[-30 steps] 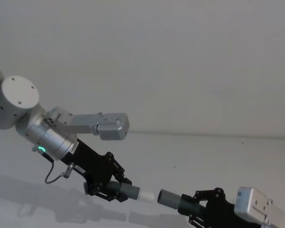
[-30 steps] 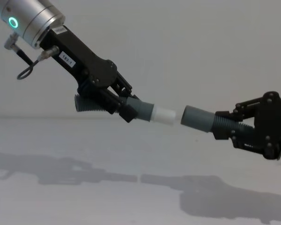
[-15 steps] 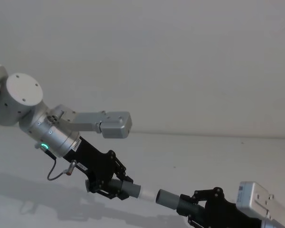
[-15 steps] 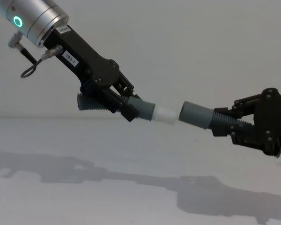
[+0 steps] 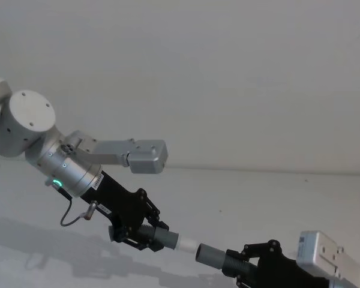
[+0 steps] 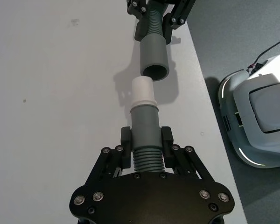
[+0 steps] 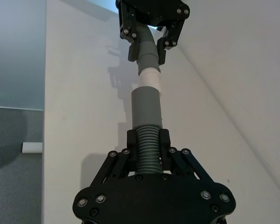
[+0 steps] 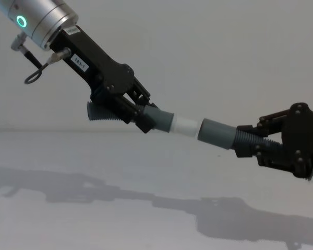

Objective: Use both hands to pick up one end of the pipe from the table, align the ends, and insert them.

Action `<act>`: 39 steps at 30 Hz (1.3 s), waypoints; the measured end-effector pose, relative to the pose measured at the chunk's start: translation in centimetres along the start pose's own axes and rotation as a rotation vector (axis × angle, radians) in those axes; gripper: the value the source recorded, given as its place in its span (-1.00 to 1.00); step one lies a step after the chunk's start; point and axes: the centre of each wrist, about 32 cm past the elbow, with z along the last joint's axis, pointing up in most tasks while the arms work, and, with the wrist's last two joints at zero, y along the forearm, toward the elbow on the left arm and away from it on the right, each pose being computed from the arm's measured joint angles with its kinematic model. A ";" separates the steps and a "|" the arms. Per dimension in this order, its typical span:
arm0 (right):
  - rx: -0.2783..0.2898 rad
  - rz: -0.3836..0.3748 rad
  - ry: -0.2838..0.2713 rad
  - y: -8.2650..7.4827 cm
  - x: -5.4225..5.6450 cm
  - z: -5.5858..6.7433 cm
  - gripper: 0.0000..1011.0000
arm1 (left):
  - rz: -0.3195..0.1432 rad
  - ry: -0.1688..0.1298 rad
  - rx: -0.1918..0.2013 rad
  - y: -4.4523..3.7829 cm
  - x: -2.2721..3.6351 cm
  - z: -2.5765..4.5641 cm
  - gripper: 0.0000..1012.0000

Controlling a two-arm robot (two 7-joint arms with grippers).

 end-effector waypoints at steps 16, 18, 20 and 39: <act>-0.013 -0.003 0.008 0.2 0.1 0.0 -0.51 | -0.010 -0.006 -0.006 -0.06 -0.14 0.16 -0.32; -0.014 -0.004 0.009 0.2 0.1 0.0 -0.51 | -0.011 -0.007 -0.006 -0.08 -0.15 0.19 -0.32; -0.016 -0.005 0.011 0.2 0.1 -0.1 -0.51 | -0.013 -0.007 -0.006 -0.10 -0.15 0.21 -0.32; -0.014 -0.002 0.020 0.3 0.2 0.0 -0.51 | -0.012 -0.014 -0.004 -0.36 0.48 0.39 -0.32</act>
